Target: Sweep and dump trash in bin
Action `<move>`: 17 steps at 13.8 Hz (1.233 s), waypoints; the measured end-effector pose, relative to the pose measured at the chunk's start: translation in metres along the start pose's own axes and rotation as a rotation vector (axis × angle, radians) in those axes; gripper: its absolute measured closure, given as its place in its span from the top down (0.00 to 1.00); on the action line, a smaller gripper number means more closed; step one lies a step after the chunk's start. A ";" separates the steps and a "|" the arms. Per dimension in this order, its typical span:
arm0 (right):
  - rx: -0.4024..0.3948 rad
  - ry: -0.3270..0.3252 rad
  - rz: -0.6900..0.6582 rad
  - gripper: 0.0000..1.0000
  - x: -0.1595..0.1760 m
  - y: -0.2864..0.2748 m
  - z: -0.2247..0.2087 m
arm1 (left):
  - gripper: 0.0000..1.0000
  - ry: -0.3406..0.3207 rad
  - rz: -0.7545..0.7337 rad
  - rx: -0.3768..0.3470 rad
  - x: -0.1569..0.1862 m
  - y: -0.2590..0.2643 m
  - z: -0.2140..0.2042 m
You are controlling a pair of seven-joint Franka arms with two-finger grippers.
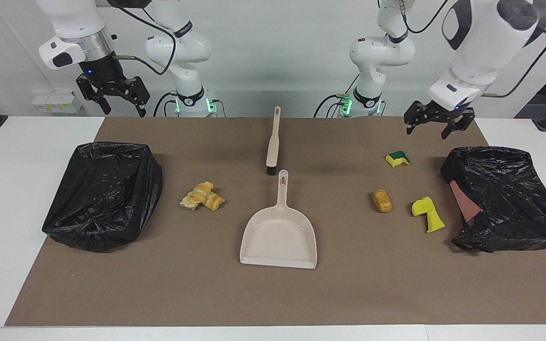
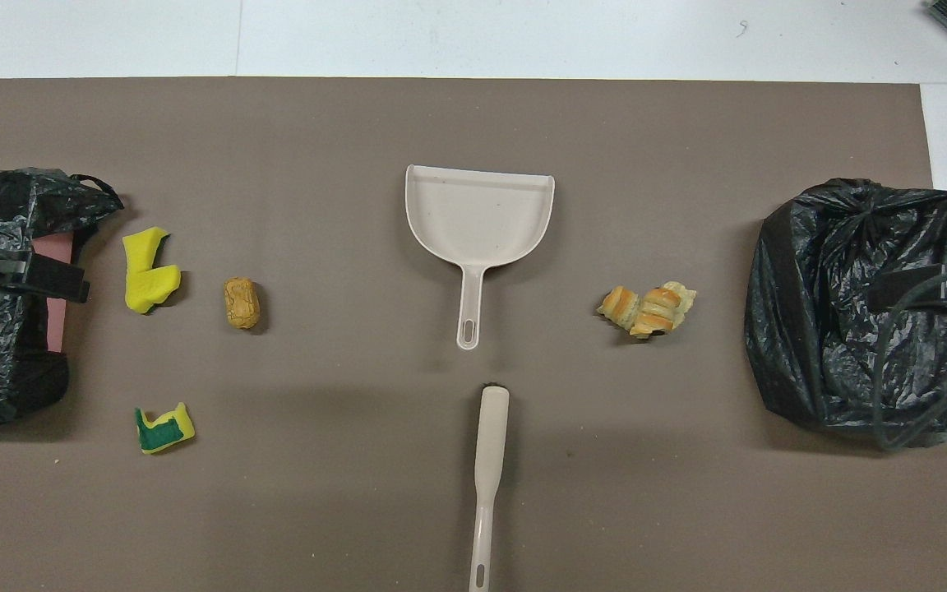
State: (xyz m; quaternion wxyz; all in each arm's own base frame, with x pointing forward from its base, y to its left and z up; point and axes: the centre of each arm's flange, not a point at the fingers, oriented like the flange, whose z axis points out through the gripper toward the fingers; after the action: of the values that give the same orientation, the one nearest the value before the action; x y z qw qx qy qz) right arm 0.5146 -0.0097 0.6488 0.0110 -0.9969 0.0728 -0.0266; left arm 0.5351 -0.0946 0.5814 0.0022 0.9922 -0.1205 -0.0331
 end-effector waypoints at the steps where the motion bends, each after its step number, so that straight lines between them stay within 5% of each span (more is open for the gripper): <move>1: 0.000 0.000 -0.001 1.00 0.000 0.000 0.000 | 1.00 0.004 0.008 0.002 0.003 0.015 0.009; 9: -0.001 -0.005 -0.001 1.00 0.000 0.000 0.003 | 1.00 0.015 0.142 -0.029 -0.004 0.148 0.088; 17: -0.001 -0.006 -0.001 1.00 0.000 0.000 0.003 | 1.00 -0.024 0.183 -0.050 -0.070 0.299 0.201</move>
State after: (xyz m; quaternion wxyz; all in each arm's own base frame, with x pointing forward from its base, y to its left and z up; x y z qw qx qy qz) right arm 0.5151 -0.0093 0.6458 0.0107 -0.9970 0.0725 -0.0235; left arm 0.3823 -0.3678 0.3895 0.0283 0.9761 -0.2100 -0.0477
